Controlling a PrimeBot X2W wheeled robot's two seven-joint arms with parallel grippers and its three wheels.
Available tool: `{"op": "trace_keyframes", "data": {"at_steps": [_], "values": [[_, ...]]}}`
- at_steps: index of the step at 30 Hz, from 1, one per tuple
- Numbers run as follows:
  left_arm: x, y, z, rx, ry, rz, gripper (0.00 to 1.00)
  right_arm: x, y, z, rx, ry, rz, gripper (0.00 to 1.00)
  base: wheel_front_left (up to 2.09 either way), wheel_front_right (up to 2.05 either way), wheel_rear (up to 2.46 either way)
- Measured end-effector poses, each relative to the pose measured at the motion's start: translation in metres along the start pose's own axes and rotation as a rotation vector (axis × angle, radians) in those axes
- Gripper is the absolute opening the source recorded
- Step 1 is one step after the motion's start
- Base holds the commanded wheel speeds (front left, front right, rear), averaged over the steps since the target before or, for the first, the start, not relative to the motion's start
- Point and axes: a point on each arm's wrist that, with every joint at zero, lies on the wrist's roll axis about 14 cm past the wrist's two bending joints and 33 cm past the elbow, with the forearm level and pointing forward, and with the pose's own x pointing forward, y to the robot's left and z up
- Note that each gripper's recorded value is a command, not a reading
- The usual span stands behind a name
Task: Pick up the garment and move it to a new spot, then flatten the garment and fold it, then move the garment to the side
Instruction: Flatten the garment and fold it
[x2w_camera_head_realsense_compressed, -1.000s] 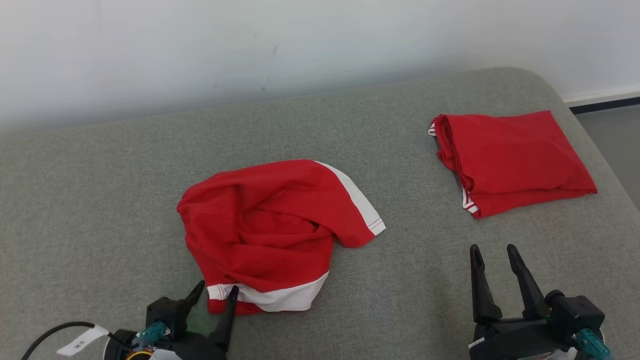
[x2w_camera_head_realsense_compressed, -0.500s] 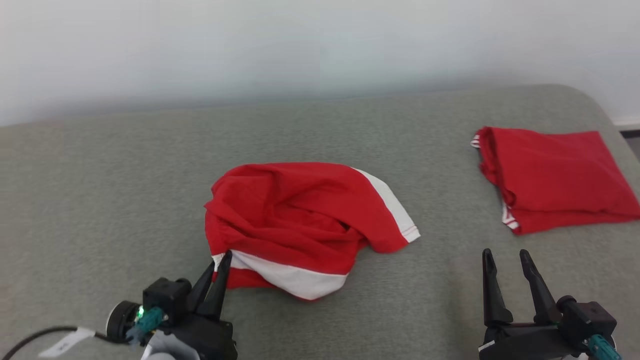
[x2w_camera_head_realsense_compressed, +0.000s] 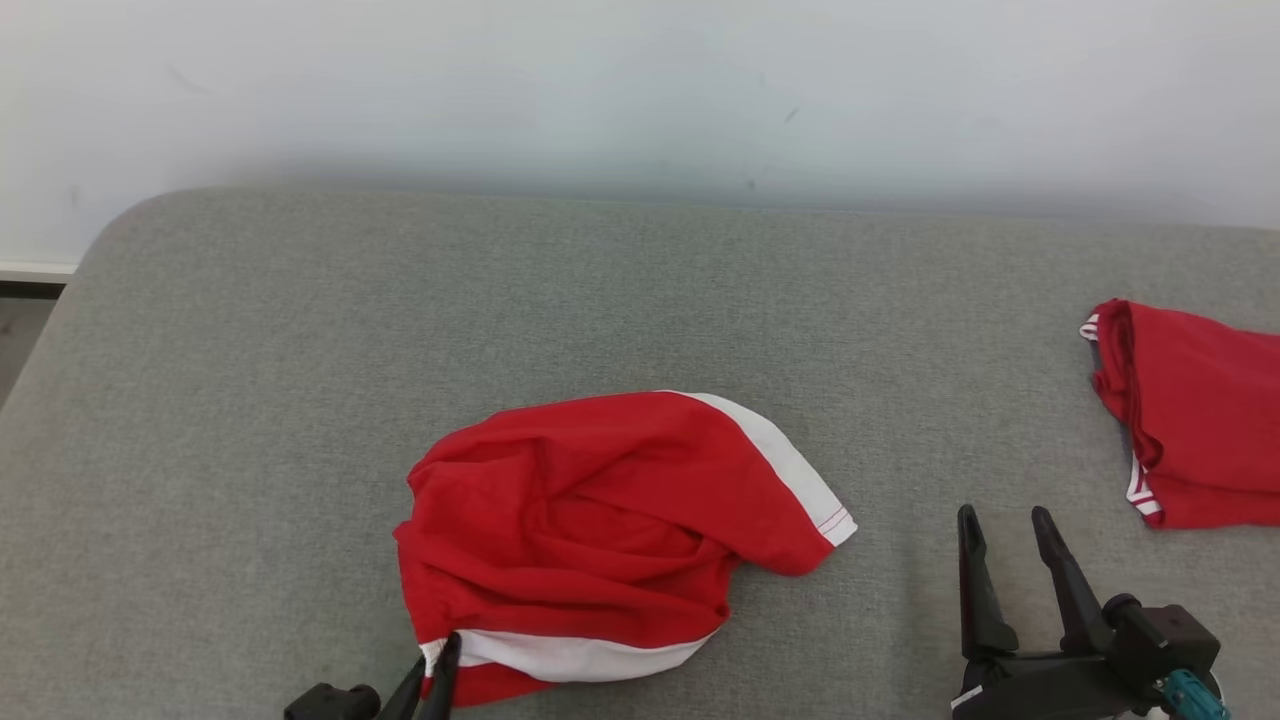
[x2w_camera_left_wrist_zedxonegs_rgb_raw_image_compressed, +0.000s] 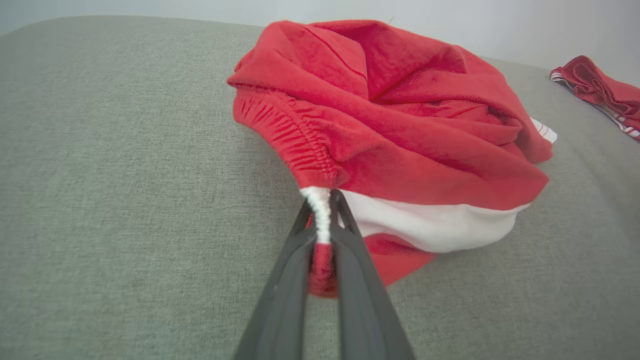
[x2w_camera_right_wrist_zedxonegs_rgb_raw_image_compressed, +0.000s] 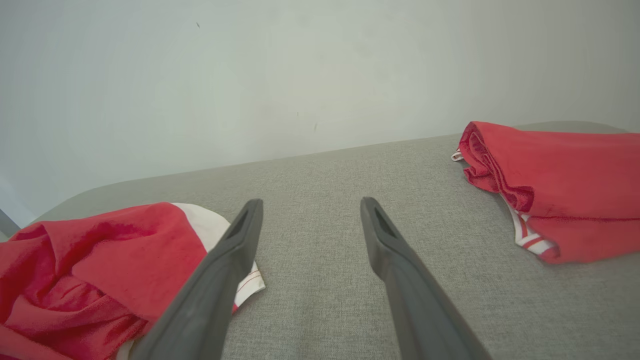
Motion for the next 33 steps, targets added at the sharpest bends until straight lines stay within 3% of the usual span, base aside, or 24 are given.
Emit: {"op": "trace_keyframes", "data": {"at_steps": [1, 2, 14, 30, 31, 32, 33], "values": [[-0.001, 0.0, -0.002, 0.011, 0.007, 0.002, 0.97, 0.001, 0.003, -0.002, 0.001, 0.007, 0.008, 1.0, 0.0, 0.0, 0.0], [-0.002, 0.001, -0.002, 0.016, 0.006, 0.009, 1.0, 0.001, 0.004, -0.005, 0.002, 0.014, 0.013, 1.0, 0.0, 0.0, 0.0], [-0.004, 0.012, 0.054, 0.054, -0.218, 0.072, 1.0, 0.007, 0.036, -0.046, 0.025, 0.153, 0.103, 1.0, 0.0, 0.0, 0.0], [-0.034, 0.057, 0.072, 0.093, -0.288, 0.242, 1.0, 0.035, 0.059, -0.108, -0.018, 0.453, 0.17, 1.0, 0.0, 0.0, 0.0], [-0.036, 0.058, 0.072, 0.091, -0.29, 0.246, 1.0, 0.038, 0.062, -0.109, -0.014, 0.459, 0.175, 0.42, 0.0, 0.0, 0.0], [-0.037, 0.06, 0.072, 0.085, -0.292, 0.255, 1.0, 0.04, 0.065, -0.11, -0.016, 0.464, 0.184, 0.0, 0.0, 0.0, 0.0], [-0.037, 0.06, 0.072, 0.08, -0.293, 0.26, 1.0, 0.042, 0.07, -0.11, -0.021, 0.463, 0.197, 0.0, 0.0, 0.0, 0.0]]}}
